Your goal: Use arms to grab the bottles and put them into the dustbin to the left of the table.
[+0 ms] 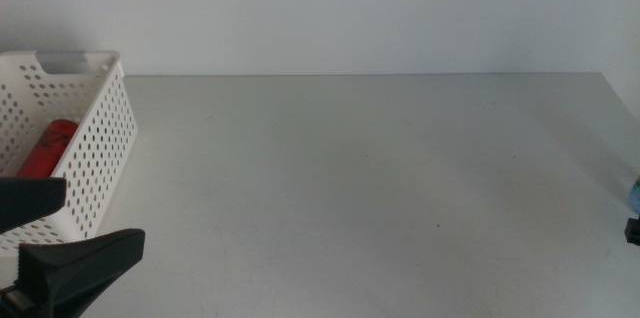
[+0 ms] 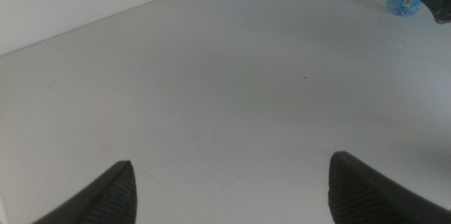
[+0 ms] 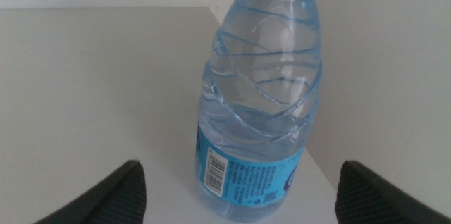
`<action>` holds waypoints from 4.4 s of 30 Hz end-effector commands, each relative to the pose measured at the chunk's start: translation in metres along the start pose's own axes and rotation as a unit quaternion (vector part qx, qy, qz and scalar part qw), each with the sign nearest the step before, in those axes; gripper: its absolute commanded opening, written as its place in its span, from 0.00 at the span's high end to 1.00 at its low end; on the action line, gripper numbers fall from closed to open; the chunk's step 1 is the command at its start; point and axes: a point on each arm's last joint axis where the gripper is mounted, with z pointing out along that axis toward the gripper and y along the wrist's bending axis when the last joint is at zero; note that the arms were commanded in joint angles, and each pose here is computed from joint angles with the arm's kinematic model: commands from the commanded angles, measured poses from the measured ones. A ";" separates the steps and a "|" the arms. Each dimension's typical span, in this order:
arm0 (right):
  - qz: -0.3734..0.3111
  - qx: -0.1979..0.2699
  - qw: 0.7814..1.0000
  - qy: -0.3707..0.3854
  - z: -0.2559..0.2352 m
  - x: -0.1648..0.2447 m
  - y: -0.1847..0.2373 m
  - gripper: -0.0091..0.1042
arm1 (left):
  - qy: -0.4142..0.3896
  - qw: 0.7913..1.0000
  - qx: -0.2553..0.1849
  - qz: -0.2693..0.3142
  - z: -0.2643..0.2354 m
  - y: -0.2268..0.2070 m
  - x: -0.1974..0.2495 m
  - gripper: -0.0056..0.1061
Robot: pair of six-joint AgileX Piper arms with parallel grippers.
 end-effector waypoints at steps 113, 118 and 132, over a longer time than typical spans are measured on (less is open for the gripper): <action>-0.045 -0.594 0.803 -0.020 -0.076 -0.232 0.199 0.29 | -0.048 0.999 0.007 -0.004 -0.004 -0.002 -0.014 0.12; -0.057 -0.609 0.791 0.003 -0.097 -0.239 0.182 0.29 | -0.048 0.999 0.007 -0.004 -0.004 -0.002 -0.014 0.12; 0.055 -0.516 0.849 -0.095 -0.127 -0.214 0.133 0.29 | -0.048 0.999 0.007 -0.004 -0.004 -0.002 -0.014 0.12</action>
